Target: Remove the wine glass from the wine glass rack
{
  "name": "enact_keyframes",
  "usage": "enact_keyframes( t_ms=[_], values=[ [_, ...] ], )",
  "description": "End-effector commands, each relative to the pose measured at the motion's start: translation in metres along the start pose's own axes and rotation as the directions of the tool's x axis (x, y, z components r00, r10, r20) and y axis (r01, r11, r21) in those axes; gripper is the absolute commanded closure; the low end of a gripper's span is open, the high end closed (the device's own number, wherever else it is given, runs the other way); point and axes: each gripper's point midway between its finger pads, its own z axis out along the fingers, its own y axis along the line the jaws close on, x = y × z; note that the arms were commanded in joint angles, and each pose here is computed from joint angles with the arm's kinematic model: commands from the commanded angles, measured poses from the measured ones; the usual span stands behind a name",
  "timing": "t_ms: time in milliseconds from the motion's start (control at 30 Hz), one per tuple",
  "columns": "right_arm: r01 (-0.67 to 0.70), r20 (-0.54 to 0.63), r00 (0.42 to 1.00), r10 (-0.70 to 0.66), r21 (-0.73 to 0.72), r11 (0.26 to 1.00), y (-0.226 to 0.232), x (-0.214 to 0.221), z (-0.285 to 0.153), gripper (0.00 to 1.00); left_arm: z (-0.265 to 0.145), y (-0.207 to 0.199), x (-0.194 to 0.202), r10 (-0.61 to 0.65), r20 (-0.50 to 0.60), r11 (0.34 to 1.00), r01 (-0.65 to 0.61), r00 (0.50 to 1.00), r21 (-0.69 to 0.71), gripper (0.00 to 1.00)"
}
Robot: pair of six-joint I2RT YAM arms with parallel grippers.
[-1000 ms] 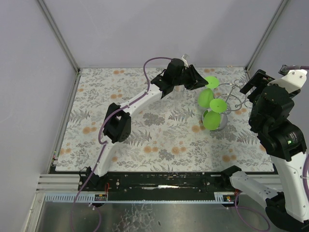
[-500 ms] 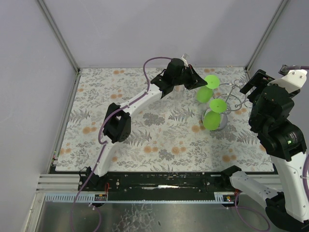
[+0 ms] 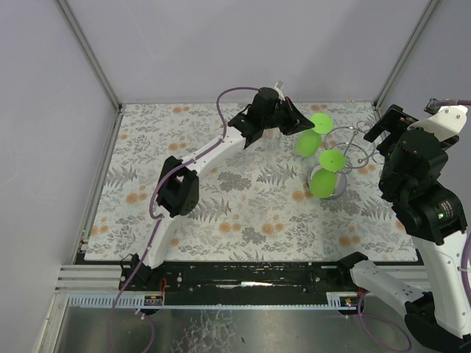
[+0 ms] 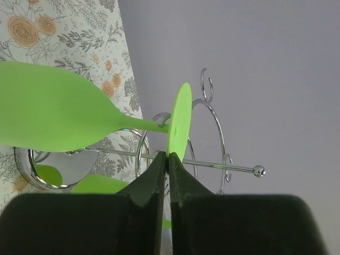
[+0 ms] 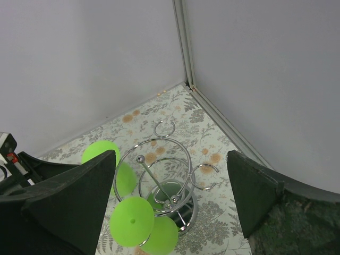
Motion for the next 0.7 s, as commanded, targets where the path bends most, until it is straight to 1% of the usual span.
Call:
enact_keyframes(
  t_ms=[0, 67, 667],
  values=[
    [-0.035, 0.023, 0.999, 0.035, -0.025, 0.999, 0.008, -0.010, 0.001, 0.03, -0.011, -0.019, -0.018, 0.006, 0.045, 0.999, -0.008, 0.999, 0.032, 1.00],
    [-0.034, 0.024, 0.999, 0.035, -0.029, 0.999, 0.008, -0.010, 0.001, 0.01, -0.011, -0.021, -0.020, 0.009, 0.051, 0.999, -0.011, 0.999, 0.038, 1.00],
    [-0.039, 0.017, 0.999, 0.040, -0.042, 0.998, 0.010, -0.005, 0.002, 0.01, -0.019, -0.037, -0.034, 0.010, 0.070, 0.995, -0.017, 0.998, 0.096, 1.00]
  ],
)
